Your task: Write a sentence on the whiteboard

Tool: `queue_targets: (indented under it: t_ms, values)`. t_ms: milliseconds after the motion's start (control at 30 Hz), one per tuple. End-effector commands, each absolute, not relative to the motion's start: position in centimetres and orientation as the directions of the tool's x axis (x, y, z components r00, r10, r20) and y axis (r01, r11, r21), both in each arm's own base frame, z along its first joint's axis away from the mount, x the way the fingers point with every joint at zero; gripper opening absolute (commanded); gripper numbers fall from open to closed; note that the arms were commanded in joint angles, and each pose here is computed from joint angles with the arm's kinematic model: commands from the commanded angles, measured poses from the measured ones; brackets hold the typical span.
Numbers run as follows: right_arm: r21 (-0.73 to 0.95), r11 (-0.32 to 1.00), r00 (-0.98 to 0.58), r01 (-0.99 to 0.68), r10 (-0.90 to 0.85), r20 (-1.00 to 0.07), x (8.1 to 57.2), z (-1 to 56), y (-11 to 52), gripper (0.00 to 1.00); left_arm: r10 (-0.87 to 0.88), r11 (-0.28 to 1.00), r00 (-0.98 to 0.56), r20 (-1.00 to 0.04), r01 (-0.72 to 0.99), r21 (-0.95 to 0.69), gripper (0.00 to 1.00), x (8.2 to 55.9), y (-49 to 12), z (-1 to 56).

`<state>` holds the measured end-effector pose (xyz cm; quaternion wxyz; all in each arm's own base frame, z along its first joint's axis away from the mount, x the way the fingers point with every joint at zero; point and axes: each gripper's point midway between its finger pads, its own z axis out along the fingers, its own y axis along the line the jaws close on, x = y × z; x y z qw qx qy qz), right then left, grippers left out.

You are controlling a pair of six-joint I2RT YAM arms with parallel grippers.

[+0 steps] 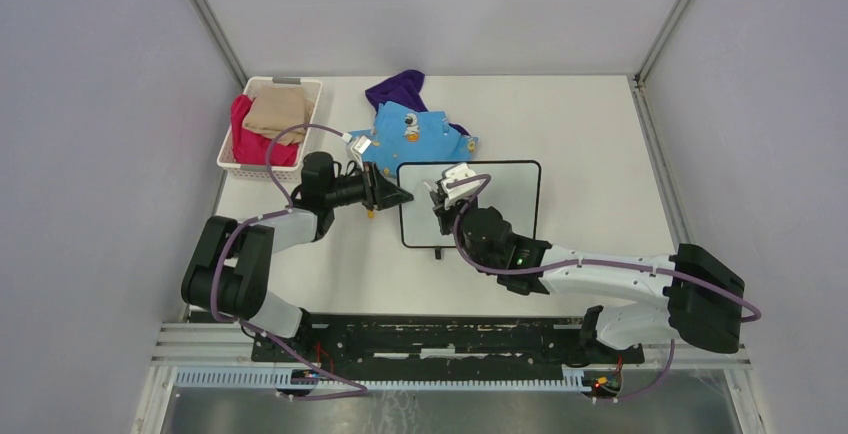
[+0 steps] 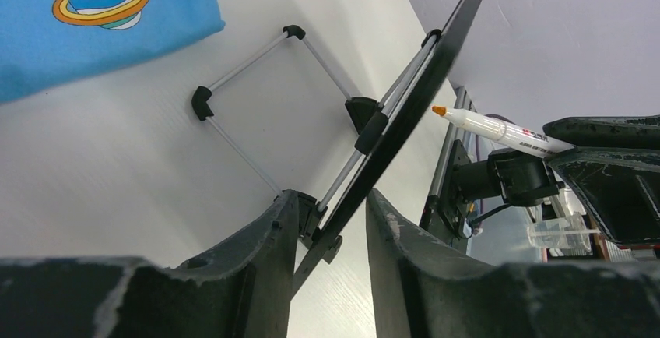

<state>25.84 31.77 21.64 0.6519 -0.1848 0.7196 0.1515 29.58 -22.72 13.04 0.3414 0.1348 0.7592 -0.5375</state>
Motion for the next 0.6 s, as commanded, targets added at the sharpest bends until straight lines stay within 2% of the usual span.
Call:
queue_targets:
  t_ms: [0, 567]
  values:
    - [0.054, 0.871, -0.045, -0.488, 0.037, -0.998, 25.9, 24.6, 32.8, 0.00, -0.158, 0.378, -0.691, -0.705, 0.618, -0.690, 0.45, 30.4, -22.7, 14.2]
    - [0.063, 0.884, -0.073, -0.463, 0.033, -0.997, 26.8, 23.7, 32.8, 0.00, -0.162, 0.374, -0.699, -0.696, 0.610, -0.699, 0.38, 30.5, -22.8, 14.0]
